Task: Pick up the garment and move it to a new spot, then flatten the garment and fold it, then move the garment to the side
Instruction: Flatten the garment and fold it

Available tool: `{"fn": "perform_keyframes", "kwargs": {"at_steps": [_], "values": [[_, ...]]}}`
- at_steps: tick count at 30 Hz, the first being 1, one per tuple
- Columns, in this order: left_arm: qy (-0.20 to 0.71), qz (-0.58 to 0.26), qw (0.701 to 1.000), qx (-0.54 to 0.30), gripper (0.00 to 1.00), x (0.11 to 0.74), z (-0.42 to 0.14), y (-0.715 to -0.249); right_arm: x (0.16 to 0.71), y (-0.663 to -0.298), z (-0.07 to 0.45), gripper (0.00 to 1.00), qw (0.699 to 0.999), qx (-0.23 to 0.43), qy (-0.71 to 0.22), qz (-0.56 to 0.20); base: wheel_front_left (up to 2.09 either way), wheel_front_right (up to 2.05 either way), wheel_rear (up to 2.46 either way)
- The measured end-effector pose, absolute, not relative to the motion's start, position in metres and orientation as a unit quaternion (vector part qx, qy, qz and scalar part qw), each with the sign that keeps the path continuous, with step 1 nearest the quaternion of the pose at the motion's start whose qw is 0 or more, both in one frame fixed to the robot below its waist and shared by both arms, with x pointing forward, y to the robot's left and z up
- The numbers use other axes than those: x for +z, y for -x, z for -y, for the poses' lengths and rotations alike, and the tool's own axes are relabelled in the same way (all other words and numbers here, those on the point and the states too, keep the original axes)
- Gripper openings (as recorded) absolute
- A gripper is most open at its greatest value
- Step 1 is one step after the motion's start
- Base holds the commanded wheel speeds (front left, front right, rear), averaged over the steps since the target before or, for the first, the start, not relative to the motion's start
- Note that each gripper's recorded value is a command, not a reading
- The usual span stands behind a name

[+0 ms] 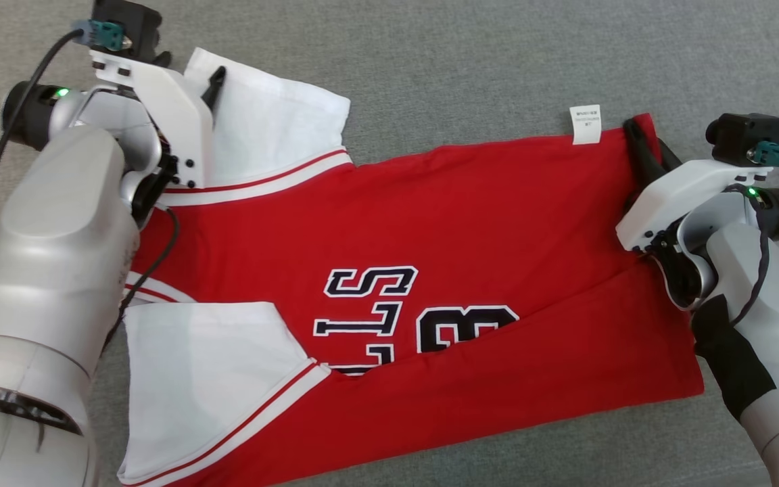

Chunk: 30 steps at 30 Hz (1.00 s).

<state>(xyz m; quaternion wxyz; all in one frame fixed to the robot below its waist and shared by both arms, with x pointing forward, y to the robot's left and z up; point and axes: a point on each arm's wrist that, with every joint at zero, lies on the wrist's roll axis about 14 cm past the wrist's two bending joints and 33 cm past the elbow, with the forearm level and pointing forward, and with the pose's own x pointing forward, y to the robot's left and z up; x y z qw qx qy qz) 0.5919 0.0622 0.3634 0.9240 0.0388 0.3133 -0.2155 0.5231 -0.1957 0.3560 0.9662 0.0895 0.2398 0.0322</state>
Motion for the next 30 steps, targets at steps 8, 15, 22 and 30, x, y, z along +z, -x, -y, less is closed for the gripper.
{"fn": "perform_keyframes", "kwargs": {"at_steps": [8,15,22,30], "values": [[-0.033,-0.325,0.92,-0.216,0.5,0.348,-0.055,-0.599,0.353,-0.522,0.199,0.0,0.966,0.032,-0.096,-0.238,0.0,0.0,0.0],[-0.028,-0.279,0.935,-0.216,0.0,0.361,-0.052,-0.604,0.356,-0.526,0.198,0.0,0.967,0.035,-0.103,-0.229,0.0,0.0,0.0],[-0.019,-0.187,0.957,-0.219,0.0,0.404,-0.052,-0.602,0.367,-0.521,0.196,0.0,0.969,0.033,-0.111,-0.216,0.0,0.0,0.0],[0.0,-0.139,0.966,-0.218,0.0,0.436,-0.058,-0.565,0.381,-0.502,0.198,0.0,0.971,0.026,-0.114,-0.211,0.0,0.0,0.0]]}}
